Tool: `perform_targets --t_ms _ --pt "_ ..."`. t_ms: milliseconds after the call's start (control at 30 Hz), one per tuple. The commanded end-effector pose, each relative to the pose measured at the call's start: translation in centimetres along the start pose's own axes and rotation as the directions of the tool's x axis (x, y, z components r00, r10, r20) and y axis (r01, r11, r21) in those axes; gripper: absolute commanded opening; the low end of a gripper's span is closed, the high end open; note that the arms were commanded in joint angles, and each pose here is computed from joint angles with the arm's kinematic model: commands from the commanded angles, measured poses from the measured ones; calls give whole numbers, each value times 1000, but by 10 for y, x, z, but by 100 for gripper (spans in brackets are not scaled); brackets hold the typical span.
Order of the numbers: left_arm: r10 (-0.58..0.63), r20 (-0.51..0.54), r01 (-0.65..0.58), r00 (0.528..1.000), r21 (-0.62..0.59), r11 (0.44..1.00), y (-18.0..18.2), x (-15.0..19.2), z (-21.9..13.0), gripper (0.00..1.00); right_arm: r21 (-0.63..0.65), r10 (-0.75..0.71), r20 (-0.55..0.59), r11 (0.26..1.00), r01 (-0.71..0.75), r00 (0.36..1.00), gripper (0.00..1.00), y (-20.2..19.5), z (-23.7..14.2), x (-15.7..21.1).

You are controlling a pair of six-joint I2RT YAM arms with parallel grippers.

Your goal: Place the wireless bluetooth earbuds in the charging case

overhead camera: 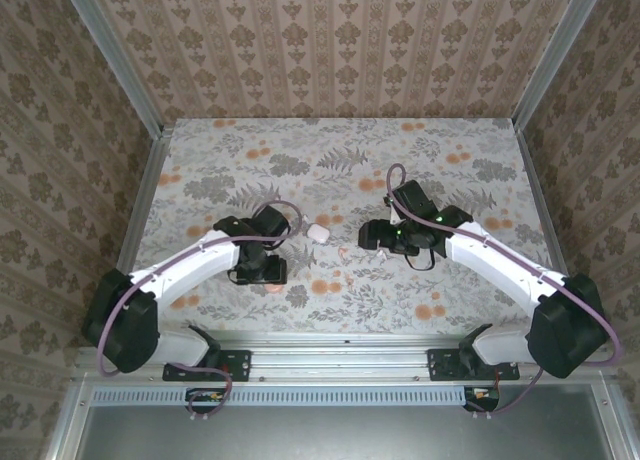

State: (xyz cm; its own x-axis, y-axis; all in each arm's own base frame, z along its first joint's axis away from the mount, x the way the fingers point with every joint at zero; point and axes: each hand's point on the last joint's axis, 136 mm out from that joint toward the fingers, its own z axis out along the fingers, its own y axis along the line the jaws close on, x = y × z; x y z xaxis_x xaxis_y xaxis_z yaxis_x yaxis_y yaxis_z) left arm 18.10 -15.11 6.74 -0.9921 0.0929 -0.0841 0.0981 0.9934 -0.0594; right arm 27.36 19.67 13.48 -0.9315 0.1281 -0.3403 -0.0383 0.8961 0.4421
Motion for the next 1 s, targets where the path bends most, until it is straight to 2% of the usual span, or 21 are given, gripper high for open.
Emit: perform_targets --t_ms 0,200,267,300,500,700,867,967 --pt "133 -7 -133 991 -6 991 -5 -5 3 65 -114 -23 24 993 25 999 78 23 -5 -6" --pt "240 -102 -244 965 -27 969 -5 -2 19 67 -128 -21 38 991 26 999 77 25 -9 -5" --pt "260 -111 -265 959 -30 964 -5 -3 22 68 -141 -26 43 989 32 999 86 28 -11 -4" --pt "263 -112 -268 958 -34 963 -4 -4 23 69 -148 -31 45 988 37 999 100 29 -12 -4" --pt "285 -117 -285 951 15 958 -11 -8 30 71 -167 -31 75 985 43 997 100 29 -17 0" --pt "281 -144 -278 949 40 960 -15 -6 44 68 -135 -46 101 989 59 994 100 23 -22 -1" --pt "279 -183 -281 943 17 960 -9 -2 55 61 -136 -42 113 989 57 993 100 21 -23 0" --pt "274 -195 -277 942 15 961 -8 -1 59 50 -127 -43 129 990 60 991 100 18 -25 0"
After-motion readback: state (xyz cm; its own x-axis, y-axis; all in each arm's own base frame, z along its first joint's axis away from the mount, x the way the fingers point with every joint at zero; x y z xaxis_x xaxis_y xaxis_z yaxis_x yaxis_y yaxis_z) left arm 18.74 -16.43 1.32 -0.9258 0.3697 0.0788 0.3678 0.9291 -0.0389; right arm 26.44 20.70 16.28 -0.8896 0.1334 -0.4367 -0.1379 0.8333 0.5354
